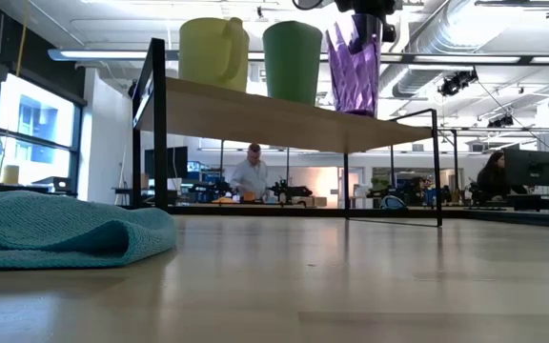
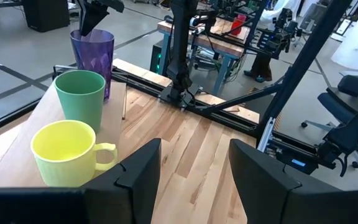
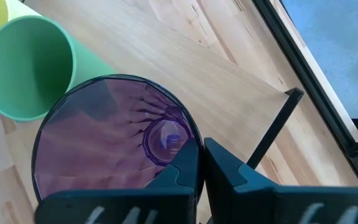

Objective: Stack small to large cups/mugs on shelf
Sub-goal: Put the purple cup on the shelf

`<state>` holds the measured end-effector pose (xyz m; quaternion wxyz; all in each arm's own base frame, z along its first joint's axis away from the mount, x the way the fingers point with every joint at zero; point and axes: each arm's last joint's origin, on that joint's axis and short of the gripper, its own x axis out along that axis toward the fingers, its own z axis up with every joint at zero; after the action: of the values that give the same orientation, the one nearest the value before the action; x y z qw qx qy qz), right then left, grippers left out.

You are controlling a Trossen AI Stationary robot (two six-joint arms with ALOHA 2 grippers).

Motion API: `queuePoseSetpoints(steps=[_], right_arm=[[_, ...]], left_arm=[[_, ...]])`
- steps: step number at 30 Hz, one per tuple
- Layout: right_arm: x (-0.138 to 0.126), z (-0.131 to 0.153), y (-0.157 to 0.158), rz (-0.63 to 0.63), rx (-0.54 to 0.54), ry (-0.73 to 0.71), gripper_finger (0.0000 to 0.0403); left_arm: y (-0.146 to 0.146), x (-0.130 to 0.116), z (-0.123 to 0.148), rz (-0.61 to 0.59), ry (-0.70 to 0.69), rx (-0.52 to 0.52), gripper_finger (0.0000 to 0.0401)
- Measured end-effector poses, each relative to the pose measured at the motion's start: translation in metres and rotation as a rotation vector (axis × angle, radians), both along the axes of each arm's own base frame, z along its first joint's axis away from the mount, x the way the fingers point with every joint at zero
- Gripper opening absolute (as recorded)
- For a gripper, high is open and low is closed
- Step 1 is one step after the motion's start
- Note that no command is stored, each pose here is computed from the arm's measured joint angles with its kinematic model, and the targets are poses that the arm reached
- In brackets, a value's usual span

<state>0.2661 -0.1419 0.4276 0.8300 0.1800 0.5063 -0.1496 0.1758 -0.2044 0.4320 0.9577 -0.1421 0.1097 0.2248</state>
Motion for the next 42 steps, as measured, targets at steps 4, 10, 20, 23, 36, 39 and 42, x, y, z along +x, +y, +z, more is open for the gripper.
queuePoseSetpoints(steps=[4,10,20,23,36,39,42], right_arm=[[0.0005,-0.0004,-0.0001,0.000,0.001,0.001,0.0000],[0.0007,-0.0006,-0.0004,-0.004,0.002,0.002,0.0000],[0.0035,-0.0035,-0.0018,-0.007,0.008,0.011,0.0000],[0.0046,-0.0054,-0.0025,-0.010,0.016,0.021,0.0000],[0.0085,-0.0094,-0.0042,-0.006,0.031,0.030,0.0000],[0.0086,-0.0095,-0.0042,-0.003,0.030,0.031,0.0000],[0.0089,-0.0094,-0.0045,-0.004,0.024,0.029,0.0000]], left_arm=[[0.0000,0.0000,0.0000,0.000,0.000,0.000,0.0177],[0.0000,0.0000,0.0000,0.000,0.000,0.001,0.0177],[0.0000,0.0000,0.0000,0.000,0.000,0.001,0.0177],[0.0000,0.0000,0.0000,-0.001,0.001,0.000,0.0177],[0.0000,0.0000,-0.0001,-0.002,0.003,-0.001,0.0177],[0.0001,-0.0001,0.0000,-0.002,0.003,-0.001,0.0177],[0.0001,-0.0001,0.0000,-0.002,0.003,-0.001,0.0177]])
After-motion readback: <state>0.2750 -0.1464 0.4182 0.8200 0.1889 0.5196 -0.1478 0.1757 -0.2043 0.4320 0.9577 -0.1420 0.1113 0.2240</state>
